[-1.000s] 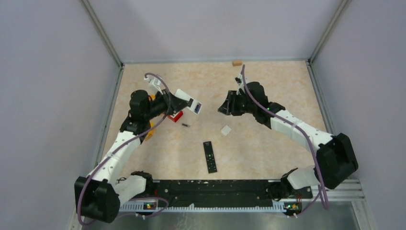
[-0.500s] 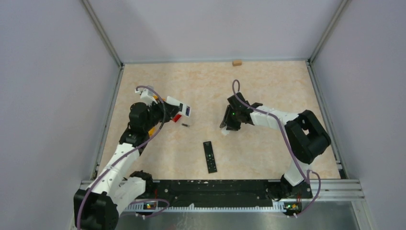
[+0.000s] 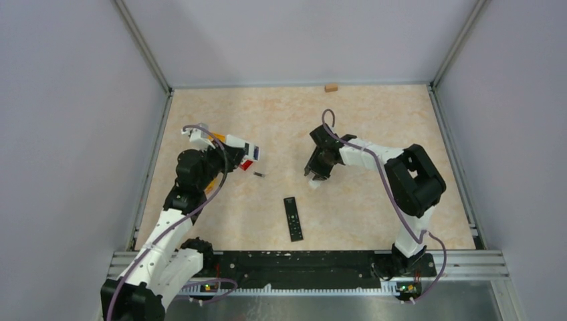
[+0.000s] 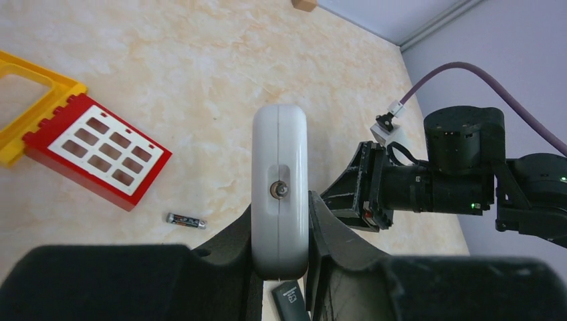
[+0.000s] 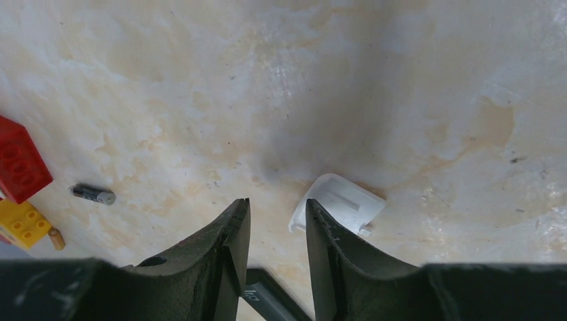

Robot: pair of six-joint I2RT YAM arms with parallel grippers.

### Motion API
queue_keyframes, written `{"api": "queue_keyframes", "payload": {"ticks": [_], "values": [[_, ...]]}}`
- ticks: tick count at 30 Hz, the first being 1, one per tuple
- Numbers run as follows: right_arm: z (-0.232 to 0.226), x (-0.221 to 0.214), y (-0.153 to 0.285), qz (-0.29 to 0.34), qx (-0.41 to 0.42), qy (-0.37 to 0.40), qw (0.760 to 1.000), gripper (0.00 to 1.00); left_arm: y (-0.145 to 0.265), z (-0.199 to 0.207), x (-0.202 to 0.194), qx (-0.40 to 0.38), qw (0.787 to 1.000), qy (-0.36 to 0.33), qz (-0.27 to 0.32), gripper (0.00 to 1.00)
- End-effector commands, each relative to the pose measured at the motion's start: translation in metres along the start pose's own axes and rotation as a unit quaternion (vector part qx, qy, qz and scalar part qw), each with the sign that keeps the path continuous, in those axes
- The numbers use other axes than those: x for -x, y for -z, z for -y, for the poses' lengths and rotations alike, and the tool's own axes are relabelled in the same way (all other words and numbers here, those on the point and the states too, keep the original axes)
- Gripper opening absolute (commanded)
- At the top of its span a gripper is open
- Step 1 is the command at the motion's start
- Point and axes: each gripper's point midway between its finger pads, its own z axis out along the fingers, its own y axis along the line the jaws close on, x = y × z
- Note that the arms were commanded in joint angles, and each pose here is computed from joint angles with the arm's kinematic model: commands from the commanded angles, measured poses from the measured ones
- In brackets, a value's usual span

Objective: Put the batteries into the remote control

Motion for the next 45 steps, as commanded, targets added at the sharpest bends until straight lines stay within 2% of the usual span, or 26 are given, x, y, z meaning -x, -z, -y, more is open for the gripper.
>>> {"api": "queue_keyframes", "payload": {"ticks": [1, 6, 13, 18, 20, 25, 31, 33, 36, 41, 45], "values": [[0.008, -0.006, -0.002, -0.022, -0.064, -0.025, 0.997, 0.36, 0.007, -0.008, 0.025, 0.034, 0.997, -0.027, 0.058, 0.00], [0.017, -0.001, -0.003, -0.018, -0.114, -0.038, 0.993, 0.29, 0.014, -0.012, 0.034, 0.053, 0.995, -0.031, 0.081, 0.00], [0.019, 0.001, -0.008, -0.010, -0.125, -0.059, 0.990, 0.19, 0.016, -0.012, 0.035, 0.055, 0.994, -0.033, 0.083, 0.00], [0.018, -0.003, -0.012, -0.021, -0.120, -0.058, 0.991, 0.00, 0.017, -0.012, 0.035, 0.057, 0.994, -0.033, 0.084, 0.00], [0.015, -0.004, -0.012, -0.023, -0.111, -0.060, 0.992, 0.00, 0.016, -0.013, 0.035, 0.058, 0.994, -0.032, 0.083, 0.00], [-0.005, 0.007, 0.002, 0.002, -0.057, -0.048, 0.997, 0.00, 0.013, -0.009, 0.031, 0.048, 0.996, -0.022, 0.070, 0.00], [-0.061, 0.028, 0.054, 0.053, 0.099, 0.013, 0.994, 0.00, 0.004, 0.011, 0.027, 0.000, 0.999, 0.011, 0.049, 0.00], [-0.083, 0.033, 0.078, 0.077, 0.171, 0.032, 0.982, 0.00, -0.001, 0.019, 0.027, -0.023, 0.998, 0.031, 0.041, 0.00], [-0.110, 0.038, 0.122, 0.116, 0.278, 0.059, 0.952, 0.00, -0.009, 0.035, 0.025, -0.065, 0.995, 0.067, 0.025, 0.00], [-0.147, 0.035, 0.201, 0.135, 0.447, 0.095, 0.879, 0.00, -0.022, 0.063, 0.019, -0.143, 0.981, 0.132, -0.021, 0.00], [-0.159, 0.028, 0.249, 0.147, 0.526, 0.113, 0.830, 0.00, -0.029, 0.080, 0.015, -0.196, 0.964, 0.169, -0.059, 0.00]]}}
